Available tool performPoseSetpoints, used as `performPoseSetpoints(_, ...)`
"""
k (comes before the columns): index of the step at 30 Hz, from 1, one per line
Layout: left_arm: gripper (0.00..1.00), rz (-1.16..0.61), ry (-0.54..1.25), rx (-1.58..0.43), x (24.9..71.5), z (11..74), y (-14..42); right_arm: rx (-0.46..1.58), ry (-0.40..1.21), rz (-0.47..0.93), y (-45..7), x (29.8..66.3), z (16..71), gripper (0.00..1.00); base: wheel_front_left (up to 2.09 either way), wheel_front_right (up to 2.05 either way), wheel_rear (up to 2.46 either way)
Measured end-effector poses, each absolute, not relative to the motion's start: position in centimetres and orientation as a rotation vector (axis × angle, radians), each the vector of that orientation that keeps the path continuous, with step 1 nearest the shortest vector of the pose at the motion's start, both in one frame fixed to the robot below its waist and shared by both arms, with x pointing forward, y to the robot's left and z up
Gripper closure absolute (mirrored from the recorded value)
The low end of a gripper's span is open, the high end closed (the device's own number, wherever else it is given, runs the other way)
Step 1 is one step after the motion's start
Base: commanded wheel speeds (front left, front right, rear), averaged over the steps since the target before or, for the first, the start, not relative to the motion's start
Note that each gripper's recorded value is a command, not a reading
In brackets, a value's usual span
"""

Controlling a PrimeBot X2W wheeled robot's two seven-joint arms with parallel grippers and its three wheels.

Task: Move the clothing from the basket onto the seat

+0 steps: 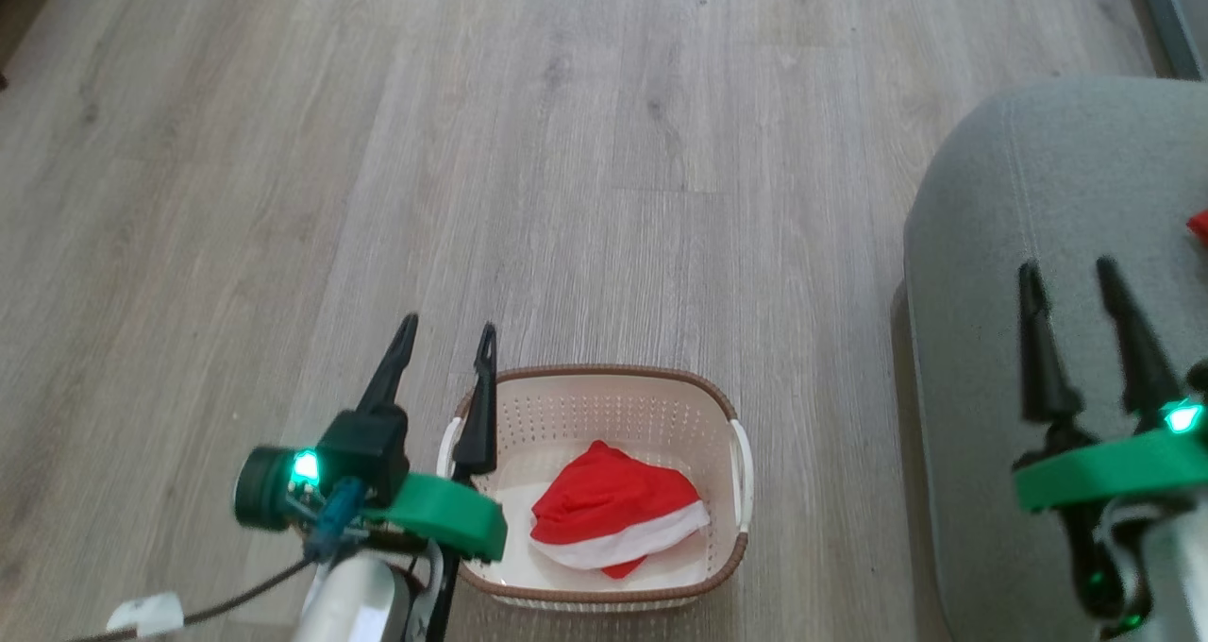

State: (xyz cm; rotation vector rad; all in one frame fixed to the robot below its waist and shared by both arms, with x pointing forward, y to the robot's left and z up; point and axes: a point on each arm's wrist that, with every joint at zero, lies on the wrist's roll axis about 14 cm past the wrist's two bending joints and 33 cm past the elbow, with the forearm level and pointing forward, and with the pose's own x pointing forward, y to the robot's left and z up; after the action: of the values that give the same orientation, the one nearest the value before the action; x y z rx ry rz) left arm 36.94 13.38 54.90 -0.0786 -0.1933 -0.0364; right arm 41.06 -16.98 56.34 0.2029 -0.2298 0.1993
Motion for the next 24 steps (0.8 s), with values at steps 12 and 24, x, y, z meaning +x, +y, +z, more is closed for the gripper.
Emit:
performPoseSetpoints(12, 0.00, 0.023, -0.152, -0.074, 36.5, 53.5, 14.0, 0.156, -0.133, 0.220, -15.4, 40.1, 52.9, 0.00, 0.00, 0.00, 0.00)
performPoseSetpoints(24, 0.00, 0.008, -0.135, -0.065, 37.0, 52.9, 13.2, 0.140, -0.098, 0.183, -16.3, 40.2, 51.5, 0.00, 0.00, 0.00, 0.00)
